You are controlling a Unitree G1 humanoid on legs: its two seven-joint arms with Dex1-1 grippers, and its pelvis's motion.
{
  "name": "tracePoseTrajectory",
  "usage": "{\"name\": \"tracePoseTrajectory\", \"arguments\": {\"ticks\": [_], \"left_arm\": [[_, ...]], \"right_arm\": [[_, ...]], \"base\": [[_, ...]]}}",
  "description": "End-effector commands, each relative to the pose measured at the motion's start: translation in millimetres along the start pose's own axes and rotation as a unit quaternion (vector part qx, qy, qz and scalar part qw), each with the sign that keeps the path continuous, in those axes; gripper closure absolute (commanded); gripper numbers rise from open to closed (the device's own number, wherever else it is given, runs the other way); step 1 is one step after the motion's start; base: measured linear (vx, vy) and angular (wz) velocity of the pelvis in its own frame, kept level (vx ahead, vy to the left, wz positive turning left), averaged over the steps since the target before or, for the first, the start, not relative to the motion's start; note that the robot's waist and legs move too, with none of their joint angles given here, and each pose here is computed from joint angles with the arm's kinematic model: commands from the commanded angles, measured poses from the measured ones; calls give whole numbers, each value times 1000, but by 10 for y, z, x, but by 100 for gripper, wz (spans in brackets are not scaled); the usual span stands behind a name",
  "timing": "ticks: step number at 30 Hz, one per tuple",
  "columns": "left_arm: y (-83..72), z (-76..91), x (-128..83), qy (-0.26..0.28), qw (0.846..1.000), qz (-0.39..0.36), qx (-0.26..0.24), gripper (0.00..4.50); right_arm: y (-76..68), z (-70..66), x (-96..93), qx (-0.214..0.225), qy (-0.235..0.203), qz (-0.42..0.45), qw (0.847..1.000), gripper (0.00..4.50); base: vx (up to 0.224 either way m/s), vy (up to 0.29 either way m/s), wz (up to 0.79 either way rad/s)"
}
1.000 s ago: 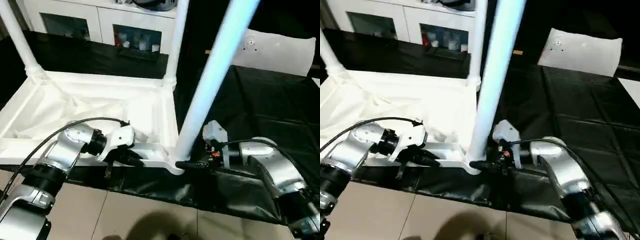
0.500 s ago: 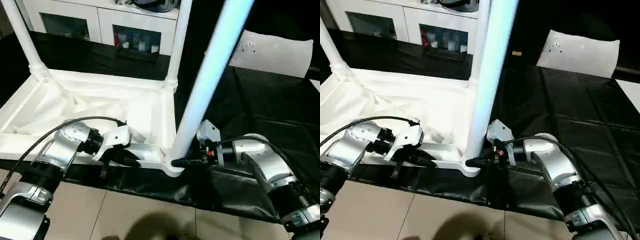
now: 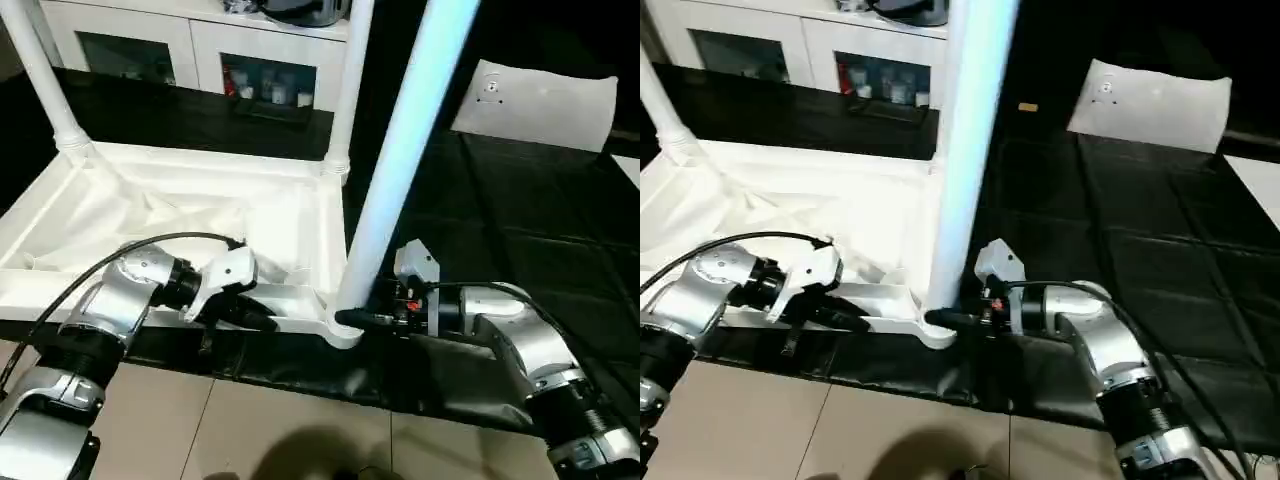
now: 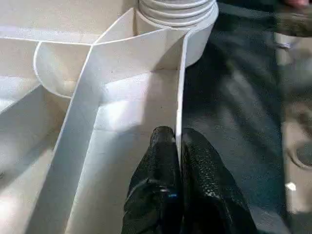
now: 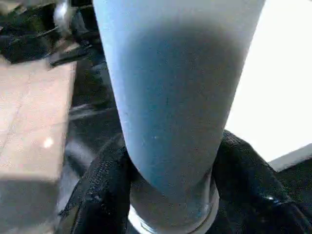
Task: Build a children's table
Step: Rotate leg to tighten
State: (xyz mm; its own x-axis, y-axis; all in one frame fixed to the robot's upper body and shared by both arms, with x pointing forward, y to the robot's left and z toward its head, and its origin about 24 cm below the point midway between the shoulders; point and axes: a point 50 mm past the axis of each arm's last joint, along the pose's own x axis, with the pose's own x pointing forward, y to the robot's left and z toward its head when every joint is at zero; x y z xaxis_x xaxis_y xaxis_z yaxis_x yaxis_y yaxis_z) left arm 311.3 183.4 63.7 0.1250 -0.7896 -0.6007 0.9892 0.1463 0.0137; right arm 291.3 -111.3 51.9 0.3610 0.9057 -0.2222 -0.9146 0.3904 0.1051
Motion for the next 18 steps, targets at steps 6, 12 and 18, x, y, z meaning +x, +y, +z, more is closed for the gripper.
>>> {"name": "tracePoseTrajectory", "arguments": {"ticks": [6, 12, 18], "left_arm": [[224, 332, 125, -90, 982, 159, -45, 450], [247, 566, 463, -115, 961, 232, -96, 450], [190, 593, 589, -97, 967, 223, -78, 450]], "right_arm": [[-39, -142, 388, 84, 10, -140, 986, 247], [-107, -63, 731, 149, 6, -276, 949, 247], [-81, 82, 824, 142, -33, -273, 951, 247]], "base": [[0, 0, 0], [0, 0, 0], [0, 0, 0]]}}
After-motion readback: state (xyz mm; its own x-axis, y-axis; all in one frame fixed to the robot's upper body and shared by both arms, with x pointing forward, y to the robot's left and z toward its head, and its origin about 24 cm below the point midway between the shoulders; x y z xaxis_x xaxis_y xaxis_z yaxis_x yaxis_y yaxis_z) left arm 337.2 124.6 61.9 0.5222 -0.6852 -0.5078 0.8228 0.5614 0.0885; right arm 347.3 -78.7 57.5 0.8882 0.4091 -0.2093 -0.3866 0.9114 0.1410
